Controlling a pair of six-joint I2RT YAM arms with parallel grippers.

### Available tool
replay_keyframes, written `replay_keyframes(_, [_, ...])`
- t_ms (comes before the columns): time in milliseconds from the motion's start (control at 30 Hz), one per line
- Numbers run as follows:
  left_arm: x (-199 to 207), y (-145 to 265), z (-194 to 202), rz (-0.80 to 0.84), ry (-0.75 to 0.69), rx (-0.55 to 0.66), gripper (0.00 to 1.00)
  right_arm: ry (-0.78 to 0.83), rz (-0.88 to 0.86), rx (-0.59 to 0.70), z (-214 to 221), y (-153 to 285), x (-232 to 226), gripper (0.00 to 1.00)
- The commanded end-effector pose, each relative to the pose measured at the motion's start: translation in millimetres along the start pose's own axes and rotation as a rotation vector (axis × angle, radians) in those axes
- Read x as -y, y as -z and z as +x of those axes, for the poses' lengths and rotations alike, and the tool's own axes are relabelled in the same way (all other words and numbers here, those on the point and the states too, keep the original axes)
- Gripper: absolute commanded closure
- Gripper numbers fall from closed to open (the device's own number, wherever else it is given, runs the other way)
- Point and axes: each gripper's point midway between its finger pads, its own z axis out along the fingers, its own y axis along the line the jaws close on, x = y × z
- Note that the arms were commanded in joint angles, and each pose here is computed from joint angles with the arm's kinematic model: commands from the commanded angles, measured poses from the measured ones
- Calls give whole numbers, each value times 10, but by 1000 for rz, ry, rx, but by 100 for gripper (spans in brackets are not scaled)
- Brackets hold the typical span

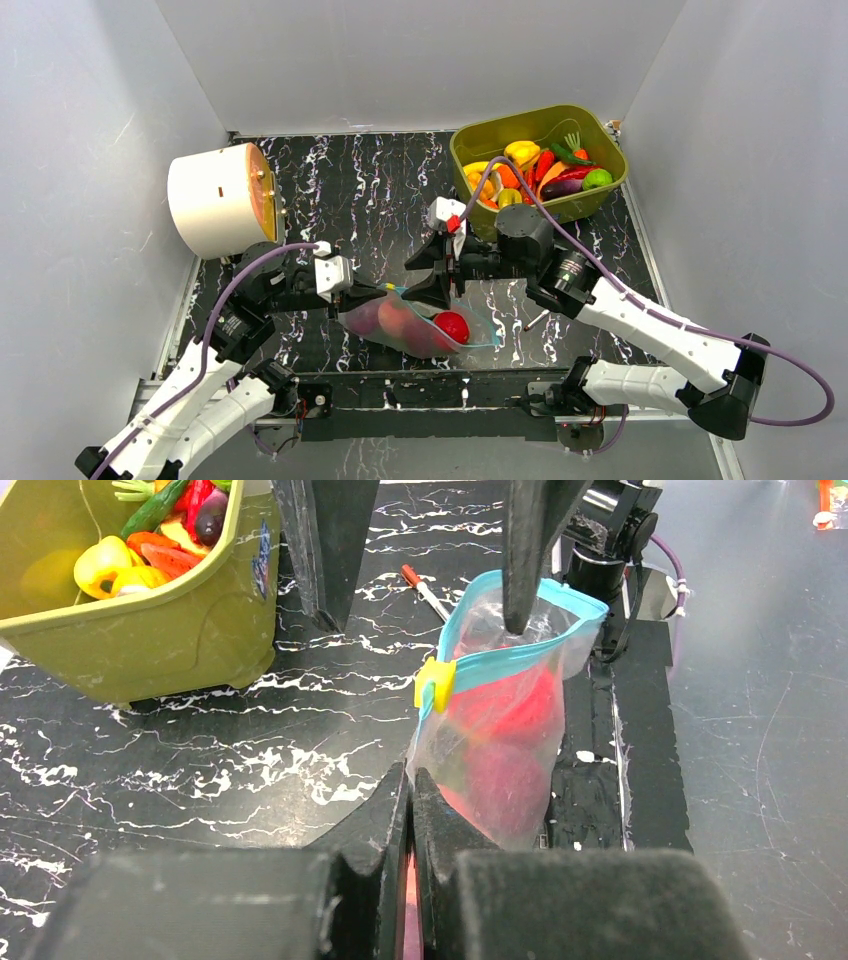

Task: Place the food in the zip-top bag and seal the zipper
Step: Zip the zipper food storage bag at the center of the board.

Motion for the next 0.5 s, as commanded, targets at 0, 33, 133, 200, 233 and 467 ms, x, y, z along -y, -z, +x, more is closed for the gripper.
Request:
replay_keyframes(0, [-44, -11, -115, -12, -31, 41, 100, 9, -38, 129, -338, -13, -89, 44])
replay_keyframes(33, [-48, -14, -113, -12, -27, 39, 100, 3, -45, 133, -337, -26, -99, 44])
replay_keyframes(133, [-48, -16, -120, -10, -21, 39, 100, -6, -47, 143, -344, -81, -84, 44])
replay_keyframes(200, [-48, -14, -127, -12, -20, 40, 100, -13, -51, 142, -336, -119, -73, 49])
replay_keyframes(233, [-48, -13, -125, -13, -17, 40, 100, -16, -56, 141, -333, -139, -77, 53])
replay_keyframes(467, [-69, -8, -114, -29, 1, 33, 100, -28, -71, 135, -283, -238, -85, 65])
